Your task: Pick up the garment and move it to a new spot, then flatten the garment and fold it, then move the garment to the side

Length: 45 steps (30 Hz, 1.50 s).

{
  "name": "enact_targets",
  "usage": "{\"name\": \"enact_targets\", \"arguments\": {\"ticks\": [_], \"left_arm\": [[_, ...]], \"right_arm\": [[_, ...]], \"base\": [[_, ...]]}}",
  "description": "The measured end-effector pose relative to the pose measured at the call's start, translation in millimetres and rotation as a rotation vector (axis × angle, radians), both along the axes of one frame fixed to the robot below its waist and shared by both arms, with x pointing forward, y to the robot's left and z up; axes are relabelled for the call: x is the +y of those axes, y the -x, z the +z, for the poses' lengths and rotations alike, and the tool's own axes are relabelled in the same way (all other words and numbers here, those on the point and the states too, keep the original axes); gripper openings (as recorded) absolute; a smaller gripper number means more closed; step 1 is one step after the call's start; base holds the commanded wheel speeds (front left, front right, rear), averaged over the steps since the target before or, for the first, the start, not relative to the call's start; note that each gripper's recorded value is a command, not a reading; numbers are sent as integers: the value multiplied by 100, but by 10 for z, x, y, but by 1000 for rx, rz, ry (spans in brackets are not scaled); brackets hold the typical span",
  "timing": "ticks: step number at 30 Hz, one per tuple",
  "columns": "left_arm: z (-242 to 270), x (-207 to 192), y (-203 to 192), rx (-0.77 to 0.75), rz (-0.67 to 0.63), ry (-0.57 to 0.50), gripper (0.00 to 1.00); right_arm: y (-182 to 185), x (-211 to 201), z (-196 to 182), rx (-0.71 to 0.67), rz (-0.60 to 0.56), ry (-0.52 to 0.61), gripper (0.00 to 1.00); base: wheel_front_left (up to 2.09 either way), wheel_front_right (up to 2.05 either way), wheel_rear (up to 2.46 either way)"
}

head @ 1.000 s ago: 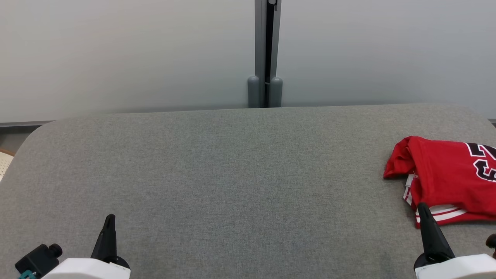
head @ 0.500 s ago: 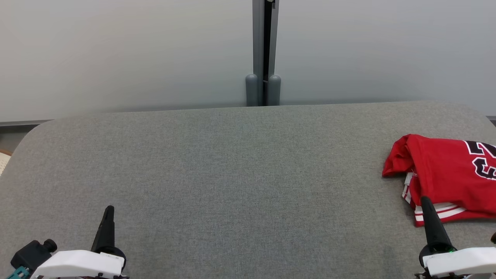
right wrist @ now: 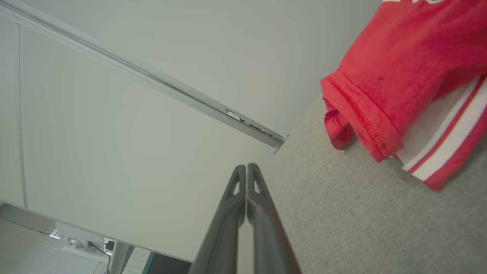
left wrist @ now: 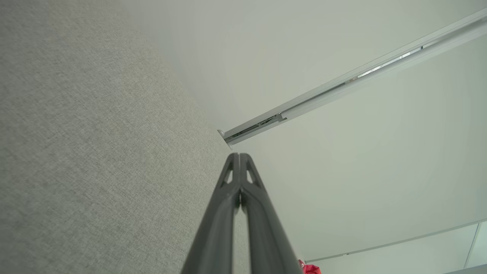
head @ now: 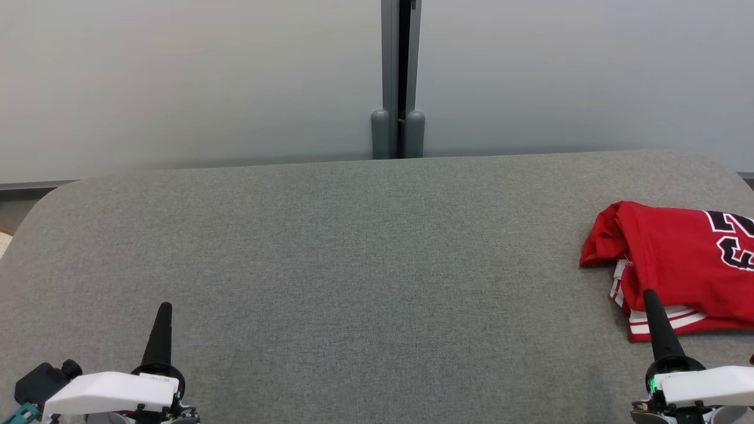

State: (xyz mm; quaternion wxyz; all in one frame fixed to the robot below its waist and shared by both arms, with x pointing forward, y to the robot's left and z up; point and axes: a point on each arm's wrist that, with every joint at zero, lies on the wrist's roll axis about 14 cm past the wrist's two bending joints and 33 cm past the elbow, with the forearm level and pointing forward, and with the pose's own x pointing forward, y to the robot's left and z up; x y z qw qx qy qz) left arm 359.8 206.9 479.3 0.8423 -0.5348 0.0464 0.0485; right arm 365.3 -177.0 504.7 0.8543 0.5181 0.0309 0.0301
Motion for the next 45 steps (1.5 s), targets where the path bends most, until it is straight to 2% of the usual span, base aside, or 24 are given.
{"name": "enact_targets", "arguments": {"ticks": [45], "left_arm": [[194,-65,-223,-95,-1,356,0]], "right_arm": [[-182,-179,4,8,-72,-383,0]], "base": [[0,0,0]]}}
